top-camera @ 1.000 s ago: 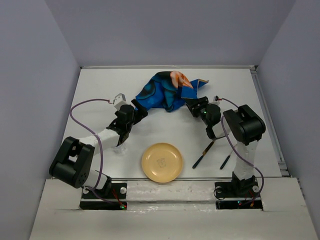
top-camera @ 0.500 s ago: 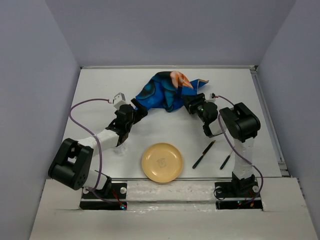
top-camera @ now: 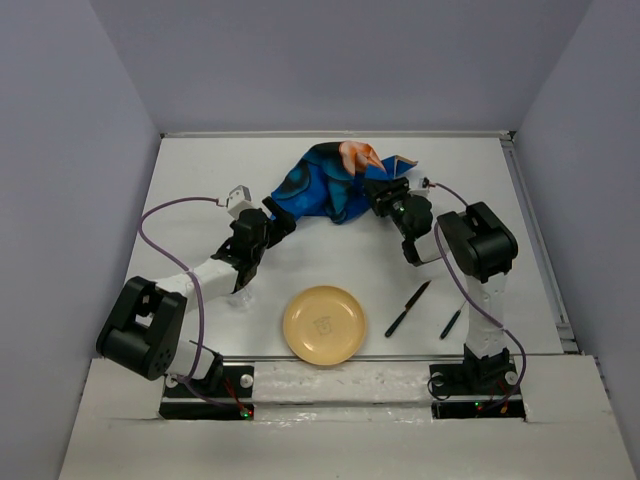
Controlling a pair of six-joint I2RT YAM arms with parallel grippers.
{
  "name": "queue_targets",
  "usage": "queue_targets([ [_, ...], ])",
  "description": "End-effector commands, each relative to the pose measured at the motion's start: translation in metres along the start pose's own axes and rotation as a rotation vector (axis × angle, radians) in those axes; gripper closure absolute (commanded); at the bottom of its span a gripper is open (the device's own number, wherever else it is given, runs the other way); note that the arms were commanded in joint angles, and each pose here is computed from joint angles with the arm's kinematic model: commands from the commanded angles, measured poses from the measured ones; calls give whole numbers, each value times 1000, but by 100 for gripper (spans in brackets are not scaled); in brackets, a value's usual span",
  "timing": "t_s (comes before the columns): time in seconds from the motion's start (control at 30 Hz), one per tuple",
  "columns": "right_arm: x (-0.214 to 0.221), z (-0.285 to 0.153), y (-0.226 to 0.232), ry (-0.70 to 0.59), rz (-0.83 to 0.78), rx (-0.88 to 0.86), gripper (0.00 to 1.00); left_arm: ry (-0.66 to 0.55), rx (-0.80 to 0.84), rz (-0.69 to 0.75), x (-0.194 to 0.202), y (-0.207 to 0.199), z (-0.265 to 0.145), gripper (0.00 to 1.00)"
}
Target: Set the dinner table for one person
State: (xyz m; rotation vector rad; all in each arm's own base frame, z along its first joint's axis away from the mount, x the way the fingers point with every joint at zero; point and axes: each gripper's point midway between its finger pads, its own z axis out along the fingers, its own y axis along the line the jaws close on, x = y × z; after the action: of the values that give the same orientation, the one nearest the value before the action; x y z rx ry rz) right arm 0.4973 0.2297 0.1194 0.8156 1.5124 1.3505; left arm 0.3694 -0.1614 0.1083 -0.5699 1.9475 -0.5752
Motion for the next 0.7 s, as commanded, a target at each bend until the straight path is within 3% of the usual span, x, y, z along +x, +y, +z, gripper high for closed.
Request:
queue_targets([
  [0.0,-15,7,17,-84,13,-26,45,-39,25,-19,-9,-5,-2,12],
  [0.3,-36,-1,10,-187,78,-22,58,-20,27,-21,-4,-5,0,12],
  [0.67,-45,-1,14,-215,133,-47,87,-13,1,-57,1,2,1,14],
])
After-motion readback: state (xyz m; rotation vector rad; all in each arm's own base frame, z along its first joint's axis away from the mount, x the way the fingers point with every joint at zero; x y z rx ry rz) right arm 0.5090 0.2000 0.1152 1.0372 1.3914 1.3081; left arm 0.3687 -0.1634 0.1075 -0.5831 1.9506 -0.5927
